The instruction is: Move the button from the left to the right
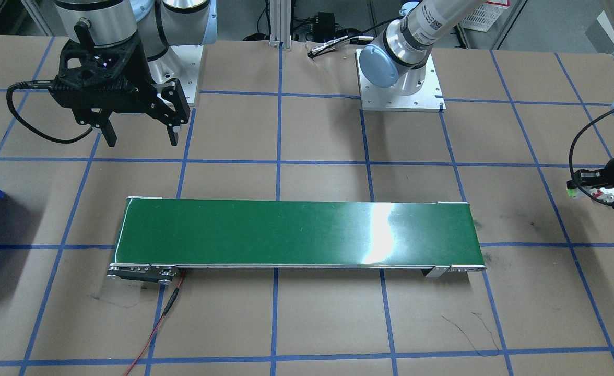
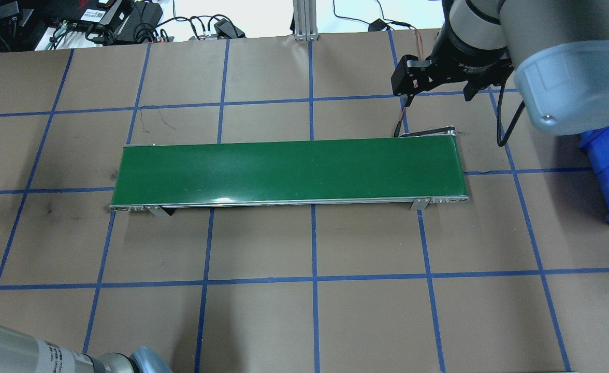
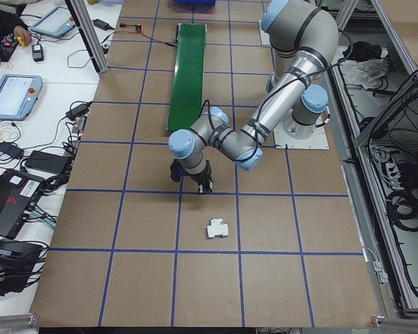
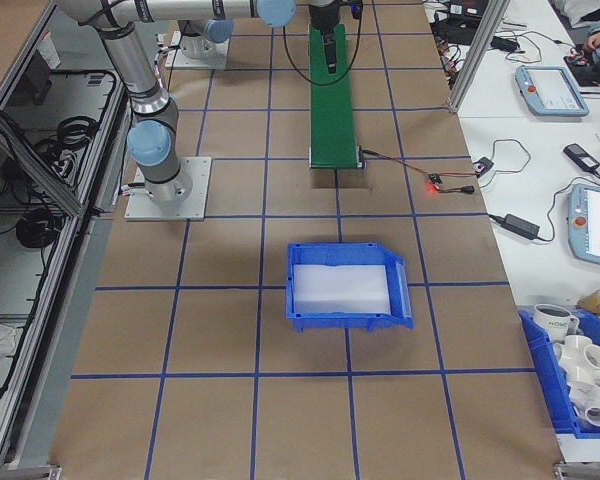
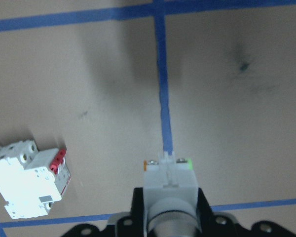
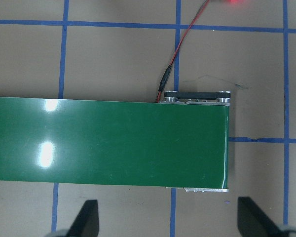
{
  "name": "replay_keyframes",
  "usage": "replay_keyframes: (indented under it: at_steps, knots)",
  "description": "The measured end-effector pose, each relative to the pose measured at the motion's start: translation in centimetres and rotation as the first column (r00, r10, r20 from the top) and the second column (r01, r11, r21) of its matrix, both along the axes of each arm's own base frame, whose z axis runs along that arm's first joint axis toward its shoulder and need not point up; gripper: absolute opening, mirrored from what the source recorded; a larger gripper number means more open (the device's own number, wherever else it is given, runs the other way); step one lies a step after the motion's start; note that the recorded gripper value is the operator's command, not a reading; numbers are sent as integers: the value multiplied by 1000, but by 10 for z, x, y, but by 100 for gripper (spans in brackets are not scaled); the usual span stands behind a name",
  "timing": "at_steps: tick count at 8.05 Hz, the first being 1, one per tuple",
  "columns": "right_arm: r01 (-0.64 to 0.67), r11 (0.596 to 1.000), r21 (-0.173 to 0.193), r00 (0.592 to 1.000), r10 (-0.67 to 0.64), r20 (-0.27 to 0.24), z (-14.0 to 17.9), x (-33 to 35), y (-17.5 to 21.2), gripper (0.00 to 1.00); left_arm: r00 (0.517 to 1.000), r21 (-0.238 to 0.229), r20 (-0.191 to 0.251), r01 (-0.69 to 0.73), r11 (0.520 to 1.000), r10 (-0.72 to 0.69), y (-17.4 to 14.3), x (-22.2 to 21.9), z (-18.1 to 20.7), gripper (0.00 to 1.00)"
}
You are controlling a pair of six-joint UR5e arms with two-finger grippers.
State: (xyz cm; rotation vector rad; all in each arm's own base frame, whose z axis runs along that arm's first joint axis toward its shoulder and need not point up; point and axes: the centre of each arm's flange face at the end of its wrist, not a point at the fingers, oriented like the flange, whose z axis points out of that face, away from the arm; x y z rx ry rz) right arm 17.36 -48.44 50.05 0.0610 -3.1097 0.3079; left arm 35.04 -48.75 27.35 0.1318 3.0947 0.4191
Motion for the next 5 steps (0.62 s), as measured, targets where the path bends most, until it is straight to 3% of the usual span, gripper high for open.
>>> replay_keyframes:
  at_steps: [3, 5]
  knots:
    - [0, 1000, 0, 1000, 0, 0, 0, 0, 0, 100, 996, -53, 30, 80, 995, -78, -40, -91, 68, 0]
    - [0, 1000, 1, 1000, 0, 0, 0, 0, 0, 100, 998, -94, 16, 65, 993, -64, -58, -163, 91, 0]
